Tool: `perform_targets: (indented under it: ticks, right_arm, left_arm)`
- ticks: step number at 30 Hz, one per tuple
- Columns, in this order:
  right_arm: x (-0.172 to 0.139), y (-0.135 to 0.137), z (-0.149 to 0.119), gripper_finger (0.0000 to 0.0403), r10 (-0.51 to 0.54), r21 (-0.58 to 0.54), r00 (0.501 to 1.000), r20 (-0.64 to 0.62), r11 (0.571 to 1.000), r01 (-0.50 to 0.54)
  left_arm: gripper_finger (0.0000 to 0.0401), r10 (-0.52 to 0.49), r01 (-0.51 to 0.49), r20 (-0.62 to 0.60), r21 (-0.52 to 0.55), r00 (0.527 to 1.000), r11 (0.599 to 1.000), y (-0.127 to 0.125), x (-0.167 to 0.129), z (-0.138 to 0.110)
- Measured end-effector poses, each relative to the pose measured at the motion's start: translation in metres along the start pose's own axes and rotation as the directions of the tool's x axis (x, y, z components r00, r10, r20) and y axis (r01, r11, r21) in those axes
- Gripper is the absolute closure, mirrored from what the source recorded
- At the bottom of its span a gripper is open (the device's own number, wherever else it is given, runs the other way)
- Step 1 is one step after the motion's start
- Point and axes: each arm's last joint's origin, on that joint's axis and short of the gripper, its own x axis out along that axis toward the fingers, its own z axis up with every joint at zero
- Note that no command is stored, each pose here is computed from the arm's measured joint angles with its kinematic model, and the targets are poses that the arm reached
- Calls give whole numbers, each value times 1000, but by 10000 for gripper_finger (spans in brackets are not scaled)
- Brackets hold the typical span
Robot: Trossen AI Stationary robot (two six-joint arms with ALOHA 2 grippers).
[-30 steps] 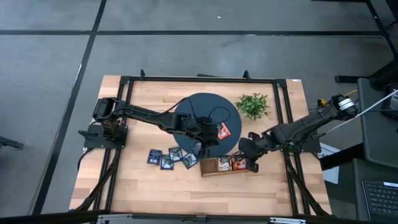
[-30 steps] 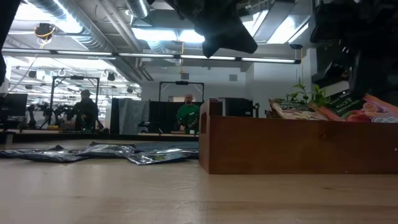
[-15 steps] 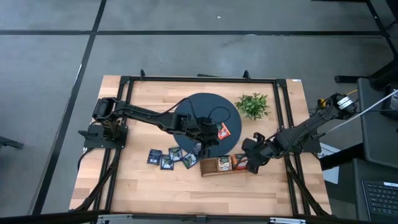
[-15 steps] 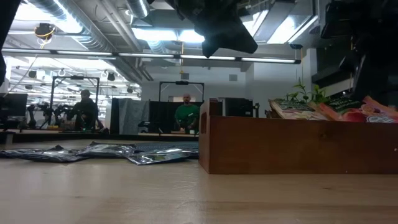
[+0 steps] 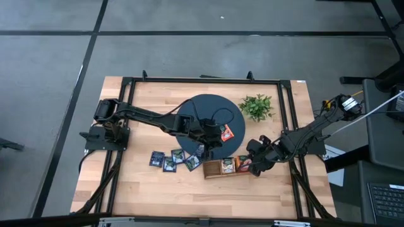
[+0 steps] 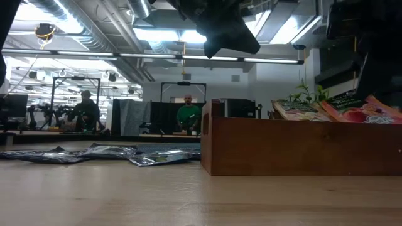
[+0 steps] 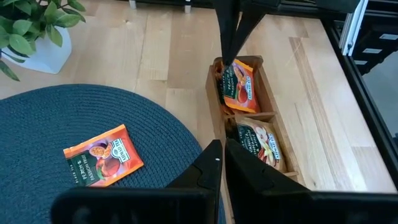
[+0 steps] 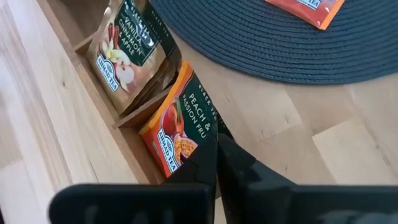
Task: Pick & Place Tea
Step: Put the orange tea bag into the right section of the wooden organizer
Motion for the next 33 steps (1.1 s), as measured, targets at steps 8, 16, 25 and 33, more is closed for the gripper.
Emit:
perform_targets:
  ticks: [8,16,25,33]
  right_arm:
    - [0,0,-1,380,11,10,1000,-20,1000,-11]
    - [0,0,-1,272,13,11,1000,-23,1000,-13]
    - [1,-1,2,216,17,-155,1000,-23,988,-20]
    - [5,-12,17,215,-40,-225,999,33,973,47]
  left_arm:
    - [386,0,0,-1,0,1000,1000,0,0,0]
    - [386,0,0,-1,0,1000,1000,0,0,0]
    - [386,0,0,-2,11,1000,1000,0,0,0]
    - [387,52,-54,-30,-69,998,996,18,8,-4]
